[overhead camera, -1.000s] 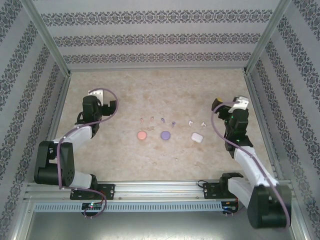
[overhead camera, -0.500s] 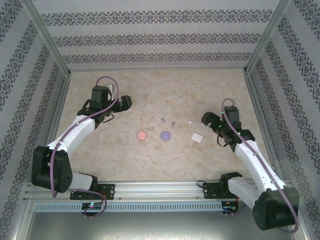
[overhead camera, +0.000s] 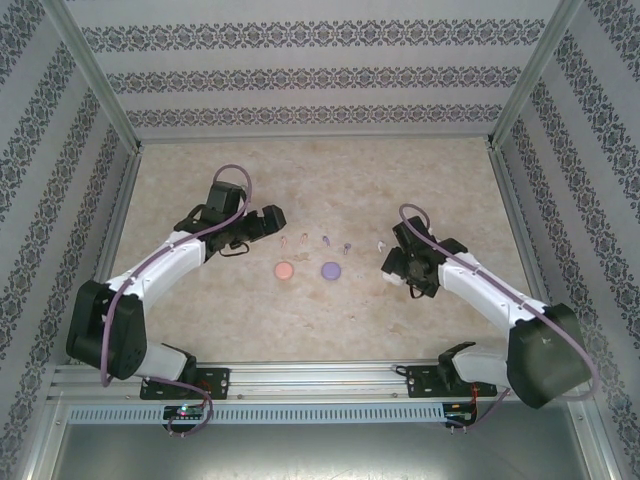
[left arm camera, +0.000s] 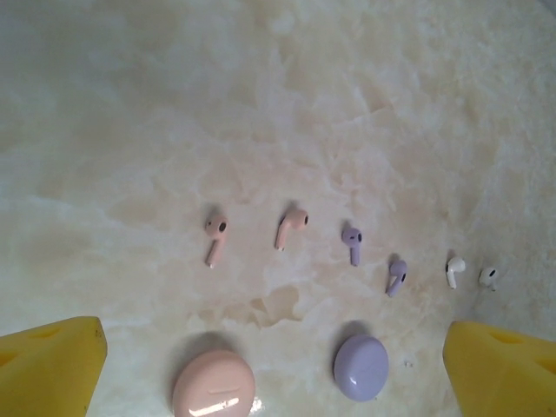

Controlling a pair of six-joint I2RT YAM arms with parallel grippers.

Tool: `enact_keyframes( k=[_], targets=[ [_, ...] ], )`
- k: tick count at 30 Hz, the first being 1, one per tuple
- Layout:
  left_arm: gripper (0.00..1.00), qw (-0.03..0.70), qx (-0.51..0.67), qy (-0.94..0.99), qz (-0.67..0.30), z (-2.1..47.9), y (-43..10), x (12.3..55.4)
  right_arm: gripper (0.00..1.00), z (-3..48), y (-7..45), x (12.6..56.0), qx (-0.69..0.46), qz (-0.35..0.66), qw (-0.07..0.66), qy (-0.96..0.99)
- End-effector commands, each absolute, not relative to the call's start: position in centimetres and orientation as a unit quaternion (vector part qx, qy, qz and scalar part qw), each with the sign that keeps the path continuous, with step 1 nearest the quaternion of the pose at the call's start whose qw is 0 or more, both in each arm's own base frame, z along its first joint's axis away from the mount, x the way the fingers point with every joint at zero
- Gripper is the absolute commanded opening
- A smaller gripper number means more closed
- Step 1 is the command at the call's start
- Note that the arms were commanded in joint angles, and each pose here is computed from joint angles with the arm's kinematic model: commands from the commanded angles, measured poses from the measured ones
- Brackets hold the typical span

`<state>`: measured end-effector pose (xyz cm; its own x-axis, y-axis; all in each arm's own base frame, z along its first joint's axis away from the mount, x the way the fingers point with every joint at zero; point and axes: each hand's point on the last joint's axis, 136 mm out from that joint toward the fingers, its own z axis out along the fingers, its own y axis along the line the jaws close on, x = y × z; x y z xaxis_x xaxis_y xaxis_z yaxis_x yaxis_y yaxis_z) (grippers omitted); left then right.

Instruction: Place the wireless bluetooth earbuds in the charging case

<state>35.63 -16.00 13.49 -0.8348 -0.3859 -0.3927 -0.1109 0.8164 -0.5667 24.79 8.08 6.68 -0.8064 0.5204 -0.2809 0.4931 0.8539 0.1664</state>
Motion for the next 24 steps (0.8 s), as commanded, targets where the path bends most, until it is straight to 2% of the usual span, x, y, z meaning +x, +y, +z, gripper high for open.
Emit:
enact_keyframes(
  k=[1,7,24],
  targets=[
    [0.99,0.222,-0.150,0.921,-0.285,13.3,-17.4,34.8,0.87,7.3,8.1,26.0,0.267,0.023,0.167,0.949],
    [0.99,0.244,-0.115,0.928,-0.256,14.3,-17.8,34.7,0.82,6.1,9.3,27.0,0.256,0.015,0.133,0.957],
    [0.99,0.262,-0.080,0.924,-0.267,15.2,-19.1,35.3,0.77,2.1,10.7,27.6,0.239,-0.011,0.094,0.966]
  ],
)
